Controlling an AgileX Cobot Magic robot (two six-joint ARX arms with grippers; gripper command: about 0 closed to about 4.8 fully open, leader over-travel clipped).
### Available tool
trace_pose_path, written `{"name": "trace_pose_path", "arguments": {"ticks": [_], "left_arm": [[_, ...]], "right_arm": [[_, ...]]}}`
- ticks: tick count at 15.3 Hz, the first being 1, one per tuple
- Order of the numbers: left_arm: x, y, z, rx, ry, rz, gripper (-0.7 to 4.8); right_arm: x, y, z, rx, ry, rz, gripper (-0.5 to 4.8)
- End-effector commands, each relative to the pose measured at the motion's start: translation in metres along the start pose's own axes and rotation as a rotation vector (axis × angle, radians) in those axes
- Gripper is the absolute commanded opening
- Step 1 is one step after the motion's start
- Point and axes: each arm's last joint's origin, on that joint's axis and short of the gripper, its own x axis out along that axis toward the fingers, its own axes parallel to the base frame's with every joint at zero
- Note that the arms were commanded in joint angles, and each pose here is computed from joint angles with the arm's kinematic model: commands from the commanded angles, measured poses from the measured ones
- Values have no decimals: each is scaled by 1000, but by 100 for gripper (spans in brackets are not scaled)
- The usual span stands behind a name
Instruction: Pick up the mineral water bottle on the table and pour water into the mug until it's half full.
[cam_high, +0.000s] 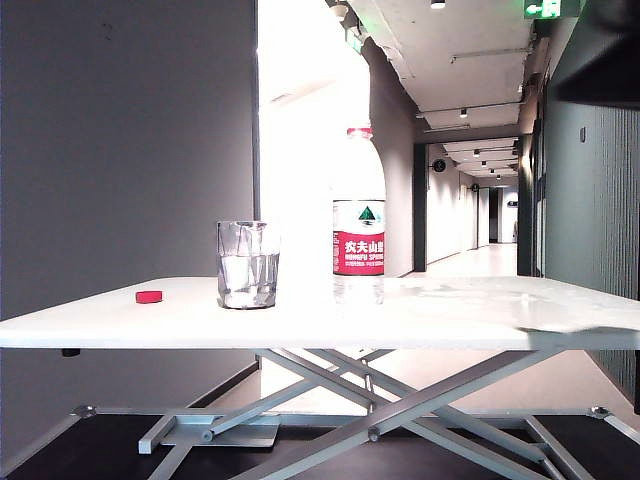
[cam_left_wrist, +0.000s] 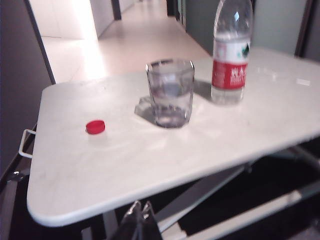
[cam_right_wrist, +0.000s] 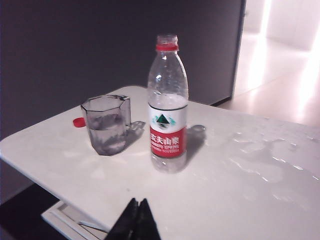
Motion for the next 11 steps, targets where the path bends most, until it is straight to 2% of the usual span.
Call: {"name": "trace_pose_path", "arguments": {"ticks": [1, 2, 4, 6, 8, 11], "left_arm": [[0, 1, 5, -1, -48, 22, -5], [0, 2, 5, -8, -47, 41, -5], [0, 3, 6, -13, -50, 78, -5], [0, 3, 7, -9, -63, 79, -5], [-1, 3, 10, 7, -92, 83, -5], [-1, 4, 12, 11, -112, 125, -5]], "right_arm": [[-20, 3, -6, 5, 52, -113, -7], [-25, 5, -6, -9, 34, -113, -7], [-43, 8, -10, -32, -17, -191, -7], [-51, 10, -14, -39, -30, -210, -7], [-59, 10, -21, -35, -48, -282, -7], [-64, 11, -34, -15, -93, -305, -7]]}}
